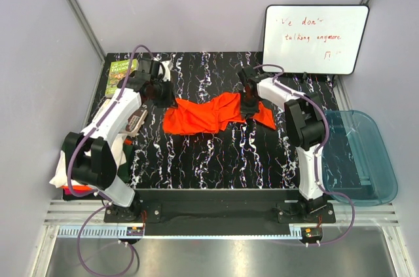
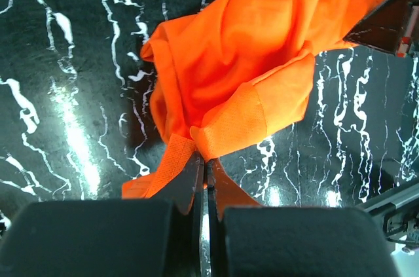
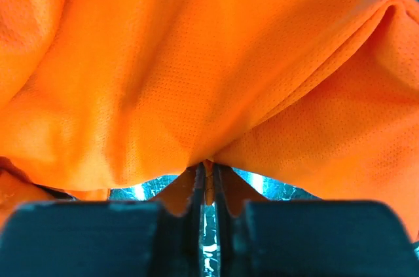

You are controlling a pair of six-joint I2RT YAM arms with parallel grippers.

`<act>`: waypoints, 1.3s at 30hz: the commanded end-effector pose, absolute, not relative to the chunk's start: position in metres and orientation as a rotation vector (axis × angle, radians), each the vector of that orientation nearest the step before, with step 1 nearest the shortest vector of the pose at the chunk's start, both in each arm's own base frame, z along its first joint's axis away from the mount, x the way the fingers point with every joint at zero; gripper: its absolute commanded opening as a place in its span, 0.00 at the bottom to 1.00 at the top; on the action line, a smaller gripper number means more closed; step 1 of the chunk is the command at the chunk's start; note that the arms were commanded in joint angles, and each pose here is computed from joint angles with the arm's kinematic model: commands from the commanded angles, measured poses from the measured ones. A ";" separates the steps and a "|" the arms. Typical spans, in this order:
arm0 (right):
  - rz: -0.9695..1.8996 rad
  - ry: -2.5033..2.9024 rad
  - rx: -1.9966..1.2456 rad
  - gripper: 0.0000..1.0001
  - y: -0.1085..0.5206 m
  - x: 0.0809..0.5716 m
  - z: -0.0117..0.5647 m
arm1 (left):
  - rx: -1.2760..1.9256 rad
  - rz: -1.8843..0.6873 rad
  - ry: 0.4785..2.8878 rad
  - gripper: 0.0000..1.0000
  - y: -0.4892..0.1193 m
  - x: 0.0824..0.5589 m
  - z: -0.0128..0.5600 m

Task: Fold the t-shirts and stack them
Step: Flatten the tshirt out

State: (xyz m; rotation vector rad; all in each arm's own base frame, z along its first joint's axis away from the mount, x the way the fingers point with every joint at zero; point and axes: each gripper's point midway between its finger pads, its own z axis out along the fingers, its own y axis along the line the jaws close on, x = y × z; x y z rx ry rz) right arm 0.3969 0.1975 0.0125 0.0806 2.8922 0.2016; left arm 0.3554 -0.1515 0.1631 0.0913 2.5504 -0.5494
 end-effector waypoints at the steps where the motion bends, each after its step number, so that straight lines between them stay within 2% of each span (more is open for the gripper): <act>1: 0.182 2.879 0.070 0.04 0.191 0.390 0.007 | 0.028 -0.495 2.443 0.00 -0.133 0.370 0.202; 2: 0.144 2.860 0.076 0.00 0.185 0.392 0.011 | 0.009 -0.481 2.430 0.00 -0.127 0.372 0.207; 8: -0.029 2.820 0.058 0.00 0.146 0.383 0.042 | -0.109 -0.352 2.372 0.00 -0.087 0.382 0.228; 18: -0.405 2.806 0.044 0.00 0.049 0.376 0.068 | -0.310 -0.177 2.427 0.00 -0.033 0.390 0.208; 27: -0.513 2.752 0.045 0.00 0.028 0.392 0.094 | -0.415 0.012 2.335 0.00 0.010 0.388 0.243; 30: -0.485 2.791 0.002 0.00 0.034 0.394 0.082 | -0.444 0.052 2.381 0.00 0.015 0.377 0.226; 34: -0.459 2.852 -0.005 0.00 0.041 0.398 0.059 | -0.519 0.155 2.555 0.00 0.023 0.349 0.169; 35: -0.454 2.862 -0.007 0.00 0.042 0.399 0.055 | -0.535 0.184 2.580 0.03 0.025 0.345 0.160; 37: -0.447 2.881 -0.013 0.00 0.045 0.404 0.044 | -0.560 0.203 2.637 0.45 0.025 0.338 0.143; 38: -0.429 2.889 -0.015 0.00 0.047 0.405 0.042 | -0.563 0.183 2.648 0.81 0.022 0.338 0.140; 39: -0.427 2.894 -0.023 0.01 0.049 0.406 0.039 | -0.561 0.159 2.642 0.92 0.019 0.339 0.141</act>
